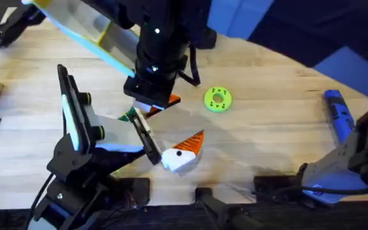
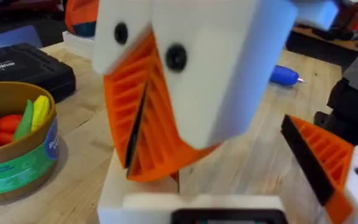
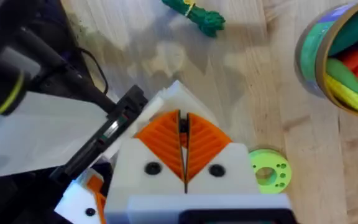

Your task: Pick up the gripper from the table and insert it into the empty holder that is missing its gripper. Then pick up a screw, insert it into the mounting hole, and use the screwdriver to tighten it. Finally, clean up the table by picking up the vegetable and placing it into the bucket.

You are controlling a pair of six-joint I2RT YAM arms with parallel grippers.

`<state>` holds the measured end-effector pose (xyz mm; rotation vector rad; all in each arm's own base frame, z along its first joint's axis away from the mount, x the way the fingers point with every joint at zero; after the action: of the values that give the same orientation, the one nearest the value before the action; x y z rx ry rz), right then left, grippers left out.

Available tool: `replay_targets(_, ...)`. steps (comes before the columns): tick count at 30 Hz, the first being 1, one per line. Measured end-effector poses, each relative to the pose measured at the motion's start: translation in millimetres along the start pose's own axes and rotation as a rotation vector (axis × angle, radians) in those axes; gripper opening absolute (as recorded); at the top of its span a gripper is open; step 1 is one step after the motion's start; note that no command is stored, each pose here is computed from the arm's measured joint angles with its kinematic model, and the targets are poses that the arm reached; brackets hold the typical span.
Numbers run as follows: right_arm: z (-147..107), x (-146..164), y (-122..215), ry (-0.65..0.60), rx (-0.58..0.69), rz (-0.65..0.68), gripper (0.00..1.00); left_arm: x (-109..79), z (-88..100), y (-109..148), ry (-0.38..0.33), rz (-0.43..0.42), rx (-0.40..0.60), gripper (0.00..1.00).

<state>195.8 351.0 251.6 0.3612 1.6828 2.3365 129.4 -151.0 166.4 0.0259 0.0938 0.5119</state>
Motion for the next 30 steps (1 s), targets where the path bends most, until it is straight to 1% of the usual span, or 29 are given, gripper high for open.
replay_targets(3, 0, 0, 0, 0.000, 0.000, 0.000, 0.012, -0.1, 0.0, 0, 0.000, 0.000, 0.000, 0.986)
replay_targets(4, 0, 0, 0, -0.001, 0.001, 0.000, 0.028, 0.0, 0.0, 0, 0.000, 0.000, 0.000, 0.986)
replay_targets(6, -1, 0, 0, -0.003, 0.005, -0.003, 0.291, -0.1, 0.1, 0, -0.001, -0.001, 0.000, 0.986)
replay_targets(7, -1, -2, 0, -0.002, 0.006, -0.014, 0.451, -0.1, 0.0, 0, -0.001, -0.001, 0.000, 0.986)
replay_targets(10, -2, -13, 3, -0.016, 0.007, -0.054, 0.885, -0.1, 0.0, 0, 0.000, 0.000, 0.000, 0.986)
replay_targets(11, -3, -16, 5, -0.020, 0.006, -0.063, 0.961, -0.1, 0.1, 0, -0.001, 0.000, 0.000, 0.986)
replay_targets(13, -4, -19, 7, -0.028, 0.000, -0.061, 0.990, -0.1, 0.1, 0, -0.003, -0.001, -0.001, 0.986)
replay_targets(18, -14, -19, 17, -0.048, 0.012, -0.035, 0.993, -0.1, 0.2, 0, -0.006, -0.001, -0.001, 0.986)
replay_targets(21, -23, -31, 31, -0.100, -0.004, -0.017, 0.993, -0.1, 0.1, 0, -0.006, -0.001, -0.001, 0.986)
replay_targets(26, -44, -58, 57, -0.221, -0.032, 0.020, 0.995, -0.1, 0.1, 0, -0.006, -0.001, -0.001, 0.986)
replay_targets(30, -65, -76, 65, -0.309, -0.068, 0.041, 0.994, -0.1, 0.2, 0, -0.006, -0.001, -0.001, 0.986)
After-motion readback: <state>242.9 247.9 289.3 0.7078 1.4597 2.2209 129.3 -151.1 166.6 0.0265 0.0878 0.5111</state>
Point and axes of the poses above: each hand's point on the last joint's axis, 136 mm out from that joint toward the fingers, its own y axis back along the fingers, its own x axis along the line the jaws close on, z = x × y, the point moved 4 cm from there along y, back along the fingers, and after that the axes turned 3 degrees about -y, right-handed, at the moved point
